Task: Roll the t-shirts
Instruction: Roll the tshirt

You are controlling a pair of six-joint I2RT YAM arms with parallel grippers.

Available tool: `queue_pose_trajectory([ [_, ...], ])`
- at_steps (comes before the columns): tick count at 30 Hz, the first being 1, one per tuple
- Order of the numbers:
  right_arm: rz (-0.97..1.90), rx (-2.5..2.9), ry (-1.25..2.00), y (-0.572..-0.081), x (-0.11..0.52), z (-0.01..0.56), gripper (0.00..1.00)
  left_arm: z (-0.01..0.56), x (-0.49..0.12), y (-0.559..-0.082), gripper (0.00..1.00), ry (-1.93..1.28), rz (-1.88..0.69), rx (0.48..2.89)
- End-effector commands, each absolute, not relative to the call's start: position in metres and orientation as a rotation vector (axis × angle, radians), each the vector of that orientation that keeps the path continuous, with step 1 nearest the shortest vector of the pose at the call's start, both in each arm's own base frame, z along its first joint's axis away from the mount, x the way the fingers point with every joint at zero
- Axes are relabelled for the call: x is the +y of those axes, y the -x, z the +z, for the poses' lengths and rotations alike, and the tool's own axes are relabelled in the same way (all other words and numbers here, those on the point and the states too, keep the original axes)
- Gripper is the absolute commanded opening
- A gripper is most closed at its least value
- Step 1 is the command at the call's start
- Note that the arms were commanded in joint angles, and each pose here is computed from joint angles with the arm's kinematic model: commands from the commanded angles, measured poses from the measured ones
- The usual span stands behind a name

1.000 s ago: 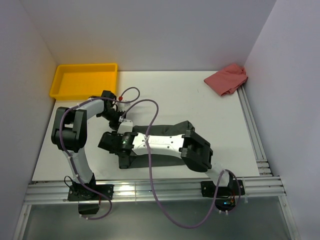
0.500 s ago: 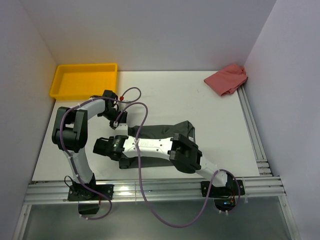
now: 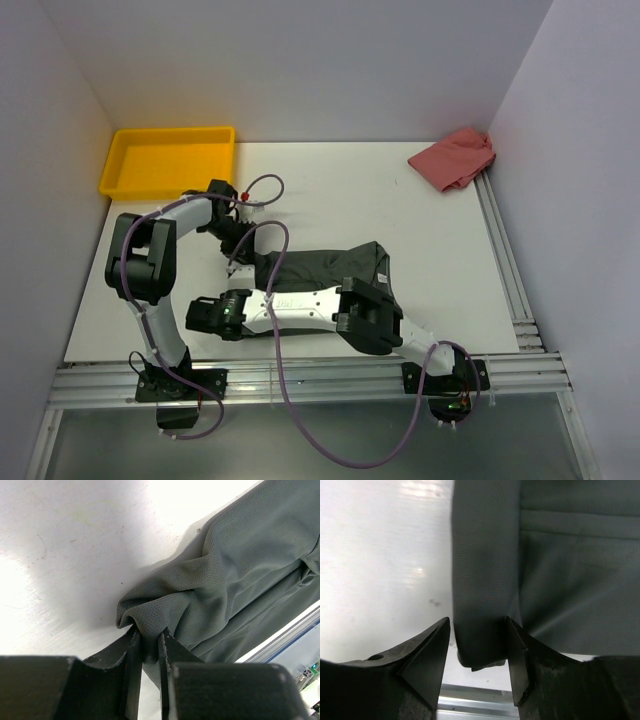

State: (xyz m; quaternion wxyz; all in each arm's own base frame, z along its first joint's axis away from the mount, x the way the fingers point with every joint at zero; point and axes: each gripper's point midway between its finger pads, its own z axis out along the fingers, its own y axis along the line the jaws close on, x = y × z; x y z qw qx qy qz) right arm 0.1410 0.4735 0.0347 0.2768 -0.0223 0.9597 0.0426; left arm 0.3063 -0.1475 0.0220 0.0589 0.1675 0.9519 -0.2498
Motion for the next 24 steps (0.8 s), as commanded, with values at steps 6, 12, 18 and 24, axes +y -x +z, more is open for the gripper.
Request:
queue_pose_trajectory([
  [6,0.121,2.611,0.019,-0.134,0.461,0.016,0.36,0.027,-0.154,-0.317,0.23,-0.512,-0.750,2.853],
  [12,0.397,2.606,-0.074,-0.140,0.469,0.021,0.15,0.043,-0.160,-0.325,0.37,-0.528,-0.794,2.806],
  [18,0.775,2.530,-0.221,-0.154,0.471,0.040,0.10,0.086,-0.164,-0.340,0.62,-0.545,-0.896,2.688],
  [24,1.145,2.417,-0.414,-0.157,0.459,0.055,0.09,0.104,-0.149,-0.342,0.63,-0.521,-0.953,2.652],
])
